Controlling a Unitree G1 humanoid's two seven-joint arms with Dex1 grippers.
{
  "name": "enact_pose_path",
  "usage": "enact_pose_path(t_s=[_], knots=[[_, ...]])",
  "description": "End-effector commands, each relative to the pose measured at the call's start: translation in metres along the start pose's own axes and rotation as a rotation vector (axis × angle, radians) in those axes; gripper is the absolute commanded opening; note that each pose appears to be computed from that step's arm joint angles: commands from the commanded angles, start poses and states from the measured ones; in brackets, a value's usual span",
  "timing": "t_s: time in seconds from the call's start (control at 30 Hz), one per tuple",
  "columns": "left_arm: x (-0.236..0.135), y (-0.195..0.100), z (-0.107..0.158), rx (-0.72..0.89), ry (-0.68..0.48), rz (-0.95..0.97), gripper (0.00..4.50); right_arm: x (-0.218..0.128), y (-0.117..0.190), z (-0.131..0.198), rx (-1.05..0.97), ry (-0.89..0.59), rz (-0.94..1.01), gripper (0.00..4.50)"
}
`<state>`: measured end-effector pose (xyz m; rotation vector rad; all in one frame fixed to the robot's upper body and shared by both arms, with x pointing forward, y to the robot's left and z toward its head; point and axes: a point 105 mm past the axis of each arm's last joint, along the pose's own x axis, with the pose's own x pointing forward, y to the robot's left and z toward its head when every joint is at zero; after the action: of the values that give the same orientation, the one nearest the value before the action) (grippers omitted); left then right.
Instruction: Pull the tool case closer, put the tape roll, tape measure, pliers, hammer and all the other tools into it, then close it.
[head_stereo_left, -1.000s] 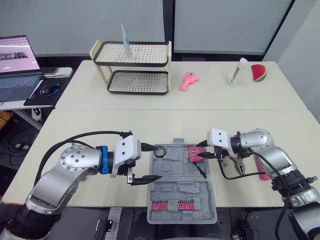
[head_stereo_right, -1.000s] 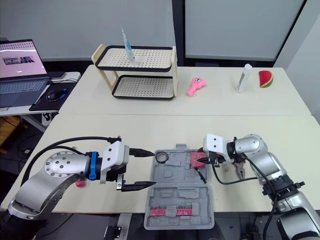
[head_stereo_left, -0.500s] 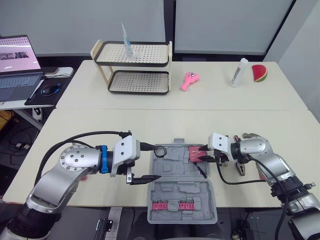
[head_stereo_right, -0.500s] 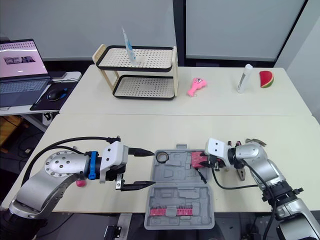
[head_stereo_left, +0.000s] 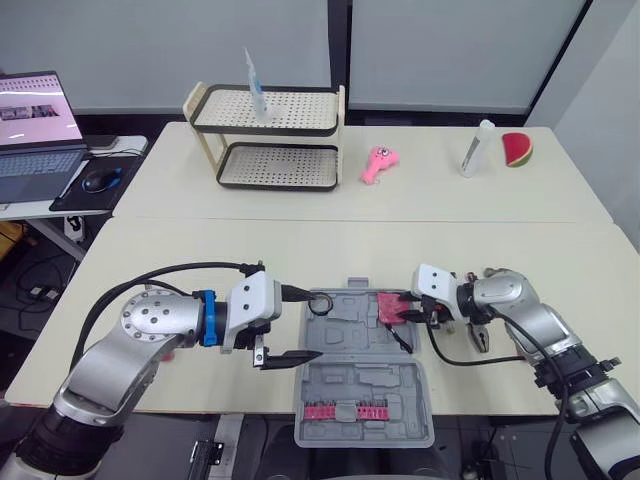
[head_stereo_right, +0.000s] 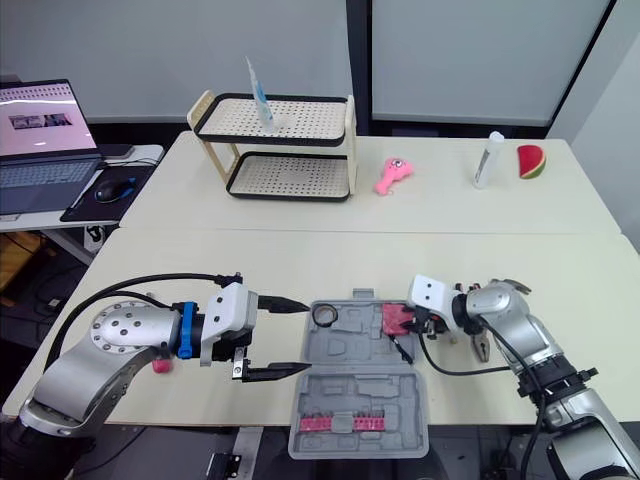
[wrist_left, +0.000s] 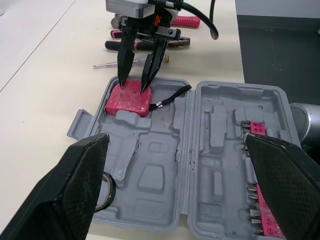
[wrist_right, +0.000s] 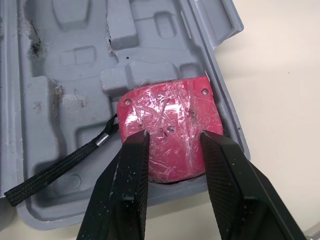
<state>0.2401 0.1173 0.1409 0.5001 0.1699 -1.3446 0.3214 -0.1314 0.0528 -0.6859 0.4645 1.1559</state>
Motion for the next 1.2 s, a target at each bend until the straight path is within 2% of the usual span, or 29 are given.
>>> enact_pose_path(t_s=[0.03,0.27,0.43,0.57,0.7,0.87,0.97,1.03,1.07,1.2], knots=[[0.000,0.000,0.011,0.033,-0.015,-0.009,4.50,0.009,0.010,-0.027,0.056,0.098,0.017,1.58],[-0.010,0.013,0.006,0.035,-0.013,0.078,4.50,0.002,-0.003,0.015,0.008,-0.129,-0.085,1.58],[-0.041,0.032,-0.004,0.003,-0.047,0.273,4.50,-0.039,-0.017,0.055,-0.016,-0.320,-0.276,1.58],[-0.084,0.053,-0.020,-0.113,-0.092,0.550,4.50,-0.075,-0.019,0.061,-0.010,-0.368,-0.442,1.58],[-0.149,0.059,-0.054,-0.246,-0.094,0.942,4.50,-0.128,-0.024,0.039,0.036,-0.339,-0.706,1.58],[-0.188,0.030,-0.095,-0.381,-0.037,1.180,4.50,-0.170,-0.020,-0.005,0.193,-0.264,-0.929,1.58],[-0.196,0.011,-0.114,-0.446,-0.013,1.278,4.50,-0.187,-0.011,-0.027,0.243,-0.234,-0.979,1.58],[-0.215,-0.009,-0.143,-0.552,-0.004,1.400,4.50,-0.198,0.004,-0.054,0.298,-0.178,-1.026,2.09],[-0.223,-0.016,-0.154,-0.595,-0.006,1.449,4.50,-0.202,0.011,-0.067,0.326,-0.146,-1.034,2.19],[-0.220,-0.036,-0.177,-0.666,0.023,1.457,4.50,-0.206,0.035,-0.098,0.387,-0.070,-0.995,2.78]])
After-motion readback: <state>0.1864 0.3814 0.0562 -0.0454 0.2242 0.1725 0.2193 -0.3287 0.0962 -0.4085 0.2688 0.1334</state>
